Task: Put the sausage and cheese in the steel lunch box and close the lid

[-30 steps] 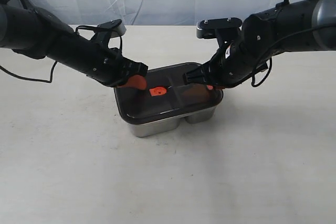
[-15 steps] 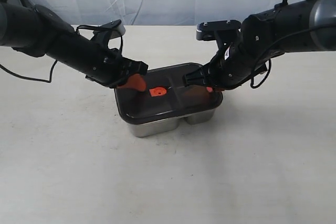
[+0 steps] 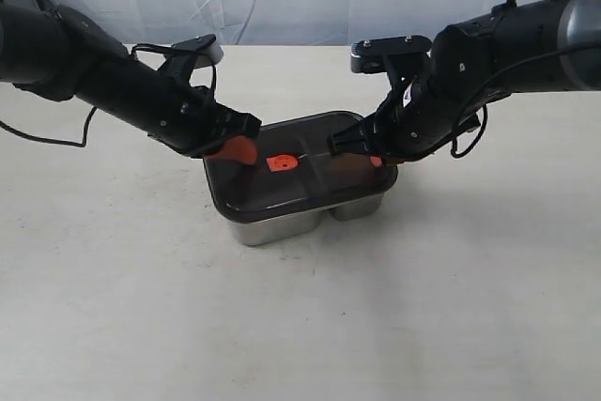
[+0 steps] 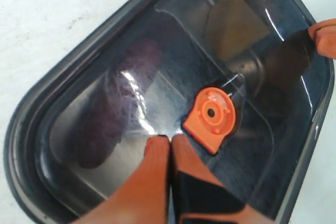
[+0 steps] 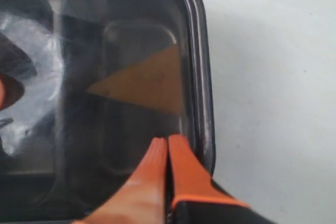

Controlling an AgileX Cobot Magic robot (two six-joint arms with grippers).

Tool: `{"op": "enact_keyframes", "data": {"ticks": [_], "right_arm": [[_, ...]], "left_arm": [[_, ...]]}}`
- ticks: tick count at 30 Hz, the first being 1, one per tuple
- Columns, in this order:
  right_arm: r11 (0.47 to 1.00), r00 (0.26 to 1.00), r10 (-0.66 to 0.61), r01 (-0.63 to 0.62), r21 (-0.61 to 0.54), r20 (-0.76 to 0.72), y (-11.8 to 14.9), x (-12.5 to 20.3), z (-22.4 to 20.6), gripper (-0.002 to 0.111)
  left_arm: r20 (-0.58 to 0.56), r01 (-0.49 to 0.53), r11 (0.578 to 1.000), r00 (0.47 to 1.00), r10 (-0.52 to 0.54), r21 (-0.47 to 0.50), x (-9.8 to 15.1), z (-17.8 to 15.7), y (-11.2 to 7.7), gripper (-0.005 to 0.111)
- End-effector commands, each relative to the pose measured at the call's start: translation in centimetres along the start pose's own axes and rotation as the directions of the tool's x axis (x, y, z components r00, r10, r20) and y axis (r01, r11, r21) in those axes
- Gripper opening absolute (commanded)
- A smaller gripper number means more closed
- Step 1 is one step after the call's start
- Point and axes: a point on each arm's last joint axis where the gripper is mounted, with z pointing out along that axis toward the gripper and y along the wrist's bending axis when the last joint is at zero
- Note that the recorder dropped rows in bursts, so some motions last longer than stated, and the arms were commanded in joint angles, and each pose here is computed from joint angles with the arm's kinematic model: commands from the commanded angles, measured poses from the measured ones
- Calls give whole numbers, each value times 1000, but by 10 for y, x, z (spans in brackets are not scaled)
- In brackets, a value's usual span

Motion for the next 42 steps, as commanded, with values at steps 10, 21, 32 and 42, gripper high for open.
{"op": "enact_keyframes", "data": {"ticks": [10,21,32,42], "right_arm": [[1000,987,-4,7,-19,159,1,-12,-74,-1],[999,959,-10,19,-28,282,-3,15,-175,-1],[998,938,11,9,-56,347,-11,69,-169,-1],[997,915,39,-7,-83,401,-15,97,-153,-1]], "left_arm": [[-18,-139,986,990,142,93,8,-43,-39,0],[369,-296,947,872,321,-126,18,-121,-71,0],[314,-188,977,926,212,-103,79,-108,-56,0],[523,-306,946,791,316,-109,105,-132,-71,0]]}}
